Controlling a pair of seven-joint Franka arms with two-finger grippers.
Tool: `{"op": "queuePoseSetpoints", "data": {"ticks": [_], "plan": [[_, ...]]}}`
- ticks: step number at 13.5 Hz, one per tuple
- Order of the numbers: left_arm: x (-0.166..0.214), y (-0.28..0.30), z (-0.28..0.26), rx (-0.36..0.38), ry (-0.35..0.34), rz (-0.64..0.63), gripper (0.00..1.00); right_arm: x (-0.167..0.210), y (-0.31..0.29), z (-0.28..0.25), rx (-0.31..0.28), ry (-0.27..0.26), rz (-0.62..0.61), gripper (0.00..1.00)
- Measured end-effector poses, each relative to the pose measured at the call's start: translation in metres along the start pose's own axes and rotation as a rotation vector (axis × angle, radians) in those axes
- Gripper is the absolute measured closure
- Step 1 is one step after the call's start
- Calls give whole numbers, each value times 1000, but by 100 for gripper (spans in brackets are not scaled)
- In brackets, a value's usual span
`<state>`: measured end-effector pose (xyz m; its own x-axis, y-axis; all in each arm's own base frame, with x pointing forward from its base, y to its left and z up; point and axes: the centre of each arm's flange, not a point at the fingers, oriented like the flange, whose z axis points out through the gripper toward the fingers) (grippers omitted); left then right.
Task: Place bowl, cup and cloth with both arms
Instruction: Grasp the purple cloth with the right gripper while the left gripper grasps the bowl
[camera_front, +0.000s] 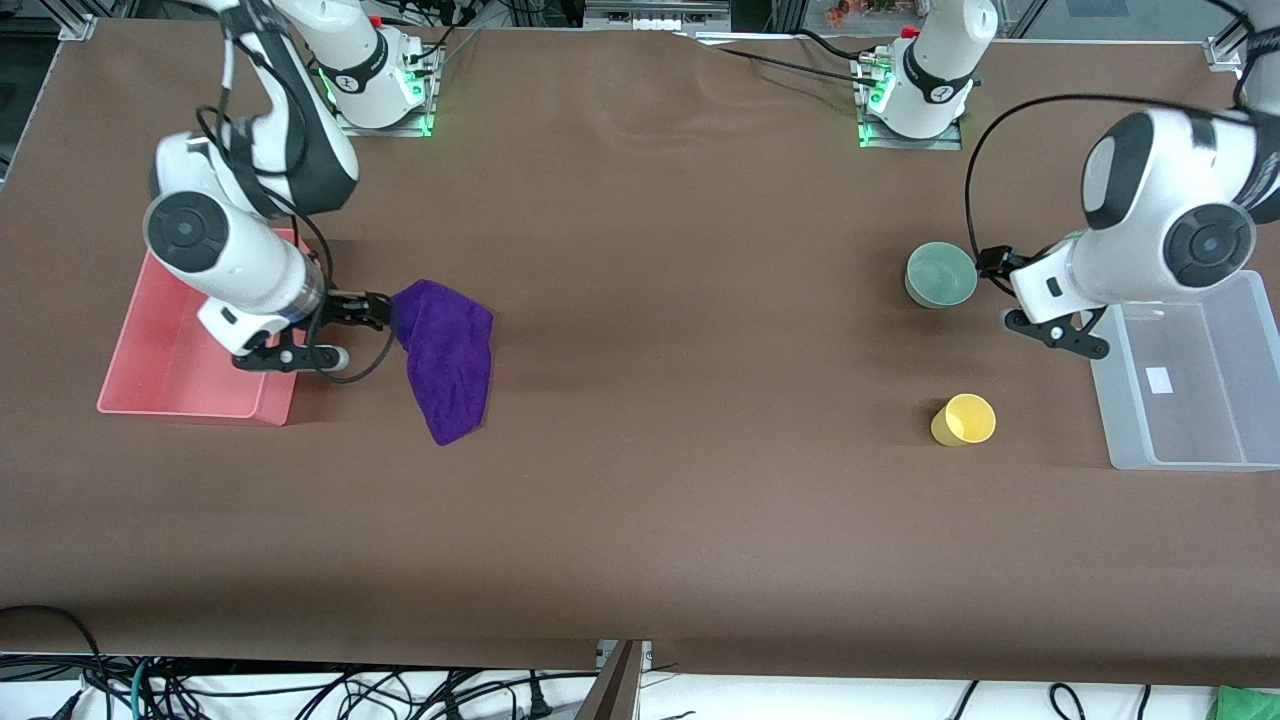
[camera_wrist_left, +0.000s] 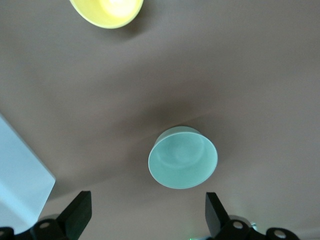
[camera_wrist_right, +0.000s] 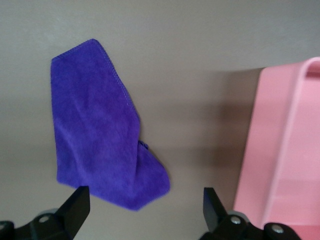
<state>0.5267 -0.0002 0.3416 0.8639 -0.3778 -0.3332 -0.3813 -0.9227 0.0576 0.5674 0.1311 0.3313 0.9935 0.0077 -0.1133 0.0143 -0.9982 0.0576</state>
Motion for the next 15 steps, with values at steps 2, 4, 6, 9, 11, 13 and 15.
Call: {"op": "queuePoseSetpoints", "data": {"ticks": [2,4,6,9,11,13,15], "plan": [[-2,4,45,42,32,68,0,4,-24,29,16,14,23,0],[-5,11,81,89,79,141,0,6,-50,60,31,20,26,0],[-13,17,113,95,110,194,0,11,-66,94,55,36,21,0],[-22,22,143,101,142,270,1,12,-78,137,74,31,10,0],[-20,23,158,107,166,335,11,10,-82,149,72,13,4,0],[-19,17,172,103,171,383,38,7,-87,157,69,-1,7,2],[-21,10,176,99,170,398,59,5,-91,159,67,-4,20,19]]}}
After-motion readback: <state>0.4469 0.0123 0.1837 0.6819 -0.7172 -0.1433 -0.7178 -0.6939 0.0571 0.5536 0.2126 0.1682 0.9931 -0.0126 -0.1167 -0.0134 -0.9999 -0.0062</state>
